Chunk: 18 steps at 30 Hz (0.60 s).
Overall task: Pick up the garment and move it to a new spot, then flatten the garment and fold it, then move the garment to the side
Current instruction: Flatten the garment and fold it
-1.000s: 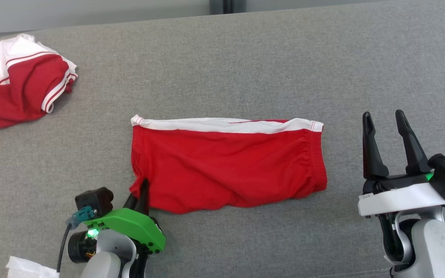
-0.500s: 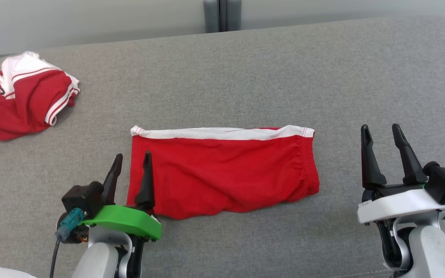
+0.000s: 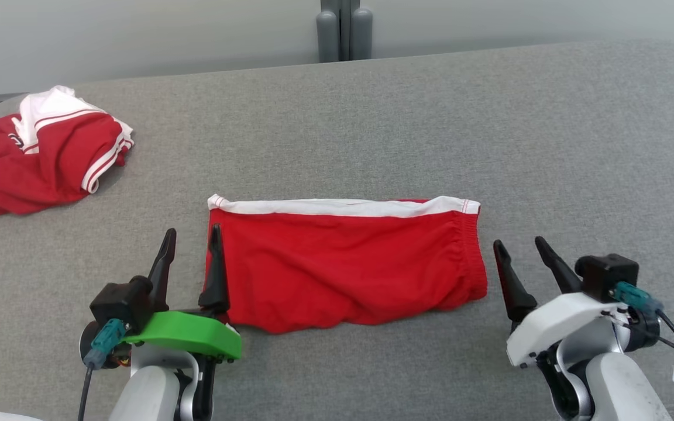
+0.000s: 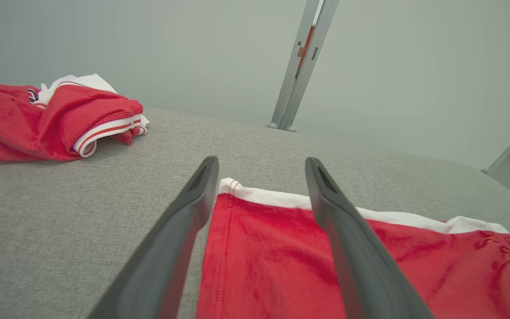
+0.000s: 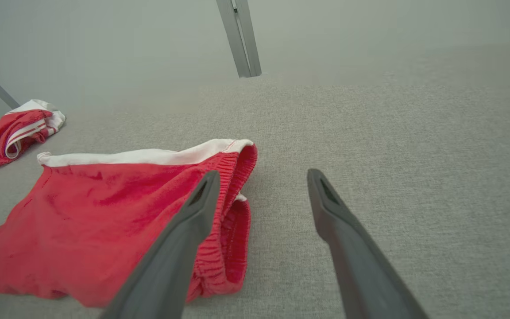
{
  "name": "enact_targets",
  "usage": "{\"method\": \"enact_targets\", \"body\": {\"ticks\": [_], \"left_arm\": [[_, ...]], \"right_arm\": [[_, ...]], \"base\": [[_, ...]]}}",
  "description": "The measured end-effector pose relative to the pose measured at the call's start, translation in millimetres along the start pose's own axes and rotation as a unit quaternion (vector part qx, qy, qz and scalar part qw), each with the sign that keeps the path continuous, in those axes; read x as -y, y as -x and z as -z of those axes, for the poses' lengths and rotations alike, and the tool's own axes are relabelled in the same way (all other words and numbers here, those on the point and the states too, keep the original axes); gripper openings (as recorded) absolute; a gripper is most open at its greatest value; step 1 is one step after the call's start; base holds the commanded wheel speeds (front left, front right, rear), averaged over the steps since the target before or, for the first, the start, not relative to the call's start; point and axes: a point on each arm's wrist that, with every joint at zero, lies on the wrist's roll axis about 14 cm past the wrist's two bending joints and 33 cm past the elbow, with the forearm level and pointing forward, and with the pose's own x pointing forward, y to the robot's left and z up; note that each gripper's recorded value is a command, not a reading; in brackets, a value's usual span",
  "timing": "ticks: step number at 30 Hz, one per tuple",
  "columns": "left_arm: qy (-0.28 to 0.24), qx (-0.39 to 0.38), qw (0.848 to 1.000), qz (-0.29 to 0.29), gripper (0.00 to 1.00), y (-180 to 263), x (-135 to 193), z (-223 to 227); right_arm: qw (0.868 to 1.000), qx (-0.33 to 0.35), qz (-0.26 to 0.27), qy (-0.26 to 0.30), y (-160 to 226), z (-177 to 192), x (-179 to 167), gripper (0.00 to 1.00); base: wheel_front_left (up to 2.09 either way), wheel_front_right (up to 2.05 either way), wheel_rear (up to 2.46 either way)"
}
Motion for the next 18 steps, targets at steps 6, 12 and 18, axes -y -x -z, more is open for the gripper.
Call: {"method": "enact_targets", "body": {"ticks": [6,12,18], "left_arm": [[0.004,0.0,1.0,-0.016,1.0,4.1,-8.7,0.8],[0.009,-0.001,0.999,-0.034,1.0,10.2,-19.0,2.6],[0.008,0.0,0.998,-0.055,1.0,14.4,-32.5,1.5]], "right_arm": [[0.996,-0.08,-0.035,0.024,-20.1,20.5,-19.8,1.0],[0.981,-0.19,-0.043,0.026,-23.4,61.2,-17.2,1.0],[0.97,-0.234,-0.06,-0.011,-23.5,80.6,-27.3,0.39]], "base": [[0.0,0.0,0.0],[0.0,0.0,0.0],[0.0,0.0,0.0]]}}
